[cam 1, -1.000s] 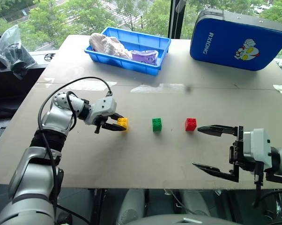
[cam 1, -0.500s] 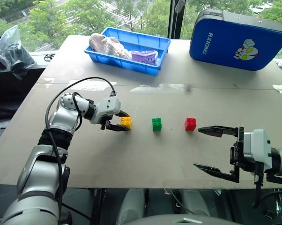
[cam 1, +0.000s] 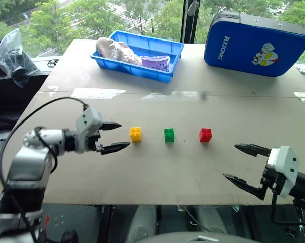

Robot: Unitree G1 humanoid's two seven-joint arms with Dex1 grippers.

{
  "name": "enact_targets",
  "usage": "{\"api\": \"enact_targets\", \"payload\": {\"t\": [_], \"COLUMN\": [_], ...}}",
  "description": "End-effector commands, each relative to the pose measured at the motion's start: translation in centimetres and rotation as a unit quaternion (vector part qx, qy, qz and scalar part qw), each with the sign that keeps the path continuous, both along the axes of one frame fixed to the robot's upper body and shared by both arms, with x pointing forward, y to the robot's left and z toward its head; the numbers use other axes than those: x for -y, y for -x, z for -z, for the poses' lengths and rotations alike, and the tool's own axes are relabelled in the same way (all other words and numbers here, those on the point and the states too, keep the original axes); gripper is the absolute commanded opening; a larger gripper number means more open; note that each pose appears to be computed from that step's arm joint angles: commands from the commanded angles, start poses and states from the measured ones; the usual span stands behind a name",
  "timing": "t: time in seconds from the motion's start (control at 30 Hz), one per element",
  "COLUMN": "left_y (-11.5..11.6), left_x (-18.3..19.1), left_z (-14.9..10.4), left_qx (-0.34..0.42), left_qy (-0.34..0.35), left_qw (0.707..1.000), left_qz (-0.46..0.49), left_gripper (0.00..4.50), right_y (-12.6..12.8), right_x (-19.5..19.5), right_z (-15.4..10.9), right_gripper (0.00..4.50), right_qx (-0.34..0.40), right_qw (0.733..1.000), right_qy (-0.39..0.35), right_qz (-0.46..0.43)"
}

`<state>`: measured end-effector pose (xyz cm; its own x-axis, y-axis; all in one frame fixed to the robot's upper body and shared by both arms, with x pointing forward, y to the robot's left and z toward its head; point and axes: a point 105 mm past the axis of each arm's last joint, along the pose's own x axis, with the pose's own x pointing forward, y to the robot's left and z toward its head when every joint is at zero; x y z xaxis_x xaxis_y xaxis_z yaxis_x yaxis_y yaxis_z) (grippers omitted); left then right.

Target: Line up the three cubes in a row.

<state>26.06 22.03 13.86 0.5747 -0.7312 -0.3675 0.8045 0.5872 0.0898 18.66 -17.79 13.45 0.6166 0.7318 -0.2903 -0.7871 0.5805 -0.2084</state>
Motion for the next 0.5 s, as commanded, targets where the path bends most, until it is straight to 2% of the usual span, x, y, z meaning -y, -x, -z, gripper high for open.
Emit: {"api": "enact_targets", "payload": {"t": [0.03,0.27,0.5], "left_y": [1.8,5.0,5.9], "left_x": [0.5,-0.1,0.7], "left_z": [-0.8,0.9,1.9], "left_qx": [0.017,-0.012,-0.014], "left_qy": [0.026,0.060,0.063], "left_qw": [0.998,0.989,0.990], "left_qz": [-0.054,-0.134,-0.124], "left_gripper": [4.39,4.39,4.39], "right_y": [-0.4,0.2,-0.2], "right_x": [1.2,5.9,8.0], "right_z": [-0.2,2.1,2.3], "right_gripper": [4.50,4.50,4.50], "right_qx": [0.009,-0.006,-0.010], "right_qw": [0.999,0.995,0.992], "right_qy": [-0.016,0.037,0.014], "right_qz": [0.029,0.091,0.128]}}
